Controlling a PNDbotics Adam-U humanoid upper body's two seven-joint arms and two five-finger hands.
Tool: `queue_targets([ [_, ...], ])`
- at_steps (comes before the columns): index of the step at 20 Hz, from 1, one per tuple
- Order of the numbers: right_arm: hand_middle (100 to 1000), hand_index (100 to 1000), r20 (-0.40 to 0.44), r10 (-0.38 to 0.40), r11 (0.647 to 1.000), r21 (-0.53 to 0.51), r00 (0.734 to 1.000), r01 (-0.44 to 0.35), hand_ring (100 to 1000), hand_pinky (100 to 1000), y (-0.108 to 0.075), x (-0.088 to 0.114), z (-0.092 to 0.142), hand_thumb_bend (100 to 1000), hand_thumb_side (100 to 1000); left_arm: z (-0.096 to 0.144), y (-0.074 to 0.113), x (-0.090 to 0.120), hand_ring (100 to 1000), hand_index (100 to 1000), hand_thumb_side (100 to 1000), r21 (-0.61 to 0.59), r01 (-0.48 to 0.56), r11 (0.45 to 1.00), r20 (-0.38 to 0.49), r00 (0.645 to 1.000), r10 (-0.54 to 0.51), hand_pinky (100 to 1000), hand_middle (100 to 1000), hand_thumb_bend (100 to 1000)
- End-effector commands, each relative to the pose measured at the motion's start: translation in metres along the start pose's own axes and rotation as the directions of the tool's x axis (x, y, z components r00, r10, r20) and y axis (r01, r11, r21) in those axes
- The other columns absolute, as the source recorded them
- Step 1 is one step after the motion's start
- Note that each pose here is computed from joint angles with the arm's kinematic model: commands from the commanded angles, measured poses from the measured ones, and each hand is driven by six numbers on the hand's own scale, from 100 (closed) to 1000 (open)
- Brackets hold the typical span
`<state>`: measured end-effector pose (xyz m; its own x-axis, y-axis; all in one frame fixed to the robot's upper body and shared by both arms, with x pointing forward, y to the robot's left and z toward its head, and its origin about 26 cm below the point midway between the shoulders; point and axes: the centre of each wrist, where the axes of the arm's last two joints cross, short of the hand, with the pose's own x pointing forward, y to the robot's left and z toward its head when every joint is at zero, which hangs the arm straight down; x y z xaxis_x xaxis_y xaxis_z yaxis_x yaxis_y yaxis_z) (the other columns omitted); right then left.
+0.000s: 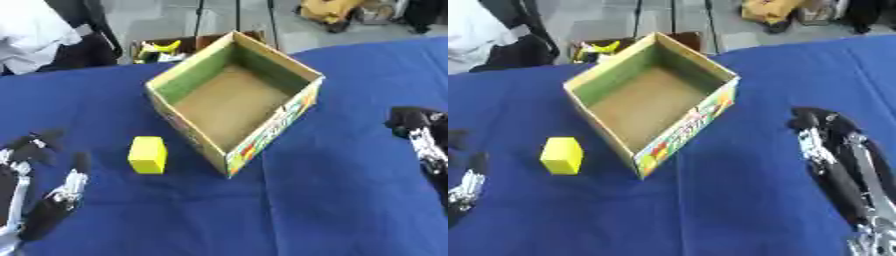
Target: Pick up objects on the table and place them in the box.
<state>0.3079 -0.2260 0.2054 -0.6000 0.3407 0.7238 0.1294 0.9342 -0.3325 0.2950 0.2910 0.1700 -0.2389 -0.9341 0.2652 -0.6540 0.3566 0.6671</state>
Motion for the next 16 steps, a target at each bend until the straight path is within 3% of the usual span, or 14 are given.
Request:
queue_targets([
  [1, 614, 763, 0.026, 0.014, 1.000, 0.003, 1.000, -0.014, 866, 821, -0.003, 0.006, -0.001, 100, 744, -0.003, 0.007, 0.001, 474, 814, 1000, 0.025, 0.007, 1.000, 0.014, 1.000, -0.007, 253, 559, 405],
  [8, 612, 762, 0.006, 0.025, 1.000, 0.007, 1.000, -0.025, 867, 821, -0.004, 0.005, 0.001, 100, 740, -0.009, 0.014, -0.001, 482, 827, 1000, 0.023, -0.011, 1.000, 0.062, 0.998, 0.010, 256, 581, 459],
  [16, 611, 761, -0.004, 0.036, 0.999, 0.017, 0.999, -0.036, 867, 821, -0.004, 0.003, 0.003, 100, 740, -0.031, 0.041, -0.012, 524, 890, 1000, -0.026, 0.039, 0.999, 0.202, 0.979, -0.033, 299, 658, 596],
])
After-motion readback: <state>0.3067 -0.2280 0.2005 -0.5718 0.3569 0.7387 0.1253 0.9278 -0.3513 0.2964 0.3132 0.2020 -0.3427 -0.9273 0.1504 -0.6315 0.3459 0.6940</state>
